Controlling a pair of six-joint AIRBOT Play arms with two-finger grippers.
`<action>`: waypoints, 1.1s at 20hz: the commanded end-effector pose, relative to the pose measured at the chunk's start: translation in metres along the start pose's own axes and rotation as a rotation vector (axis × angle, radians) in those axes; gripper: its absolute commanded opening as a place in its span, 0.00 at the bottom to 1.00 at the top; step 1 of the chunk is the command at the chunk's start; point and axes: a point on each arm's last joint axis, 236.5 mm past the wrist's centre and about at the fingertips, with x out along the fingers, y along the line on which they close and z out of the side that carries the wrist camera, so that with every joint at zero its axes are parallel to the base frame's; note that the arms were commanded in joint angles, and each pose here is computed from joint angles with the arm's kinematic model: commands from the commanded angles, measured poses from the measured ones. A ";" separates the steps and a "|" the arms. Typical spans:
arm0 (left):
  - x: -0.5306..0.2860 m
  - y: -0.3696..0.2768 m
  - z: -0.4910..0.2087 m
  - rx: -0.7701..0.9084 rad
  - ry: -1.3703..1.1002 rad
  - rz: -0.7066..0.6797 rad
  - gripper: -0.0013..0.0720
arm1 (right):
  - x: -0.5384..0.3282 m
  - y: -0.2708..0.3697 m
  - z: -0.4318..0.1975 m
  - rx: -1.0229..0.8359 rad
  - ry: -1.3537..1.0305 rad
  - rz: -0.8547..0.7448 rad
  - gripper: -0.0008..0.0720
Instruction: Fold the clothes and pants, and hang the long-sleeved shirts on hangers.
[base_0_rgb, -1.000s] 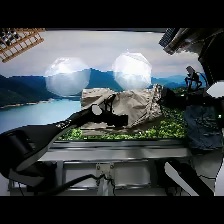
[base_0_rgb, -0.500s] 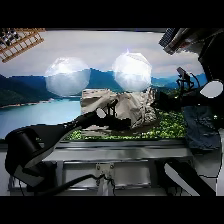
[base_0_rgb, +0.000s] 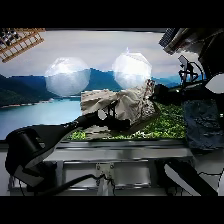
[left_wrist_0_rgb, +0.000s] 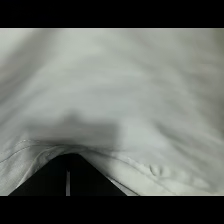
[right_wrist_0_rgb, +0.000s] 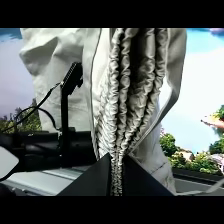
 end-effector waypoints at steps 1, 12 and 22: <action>0.001 0.004 0.003 0.006 -0.013 0.017 0.02 | 0.003 0.013 -0.007 -0.021 0.020 0.008 0.06; -0.052 -0.028 -0.022 0.178 0.144 -0.091 0.02 | 0.011 0.009 -0.006 -0.070 -0.001 -0.074 0.06; -0.261 0.096 0.036 0.238 -0.166 0.432 0.02 | 0.052 0.061 -0.008 -0.178 -0.016 -0.002 0.06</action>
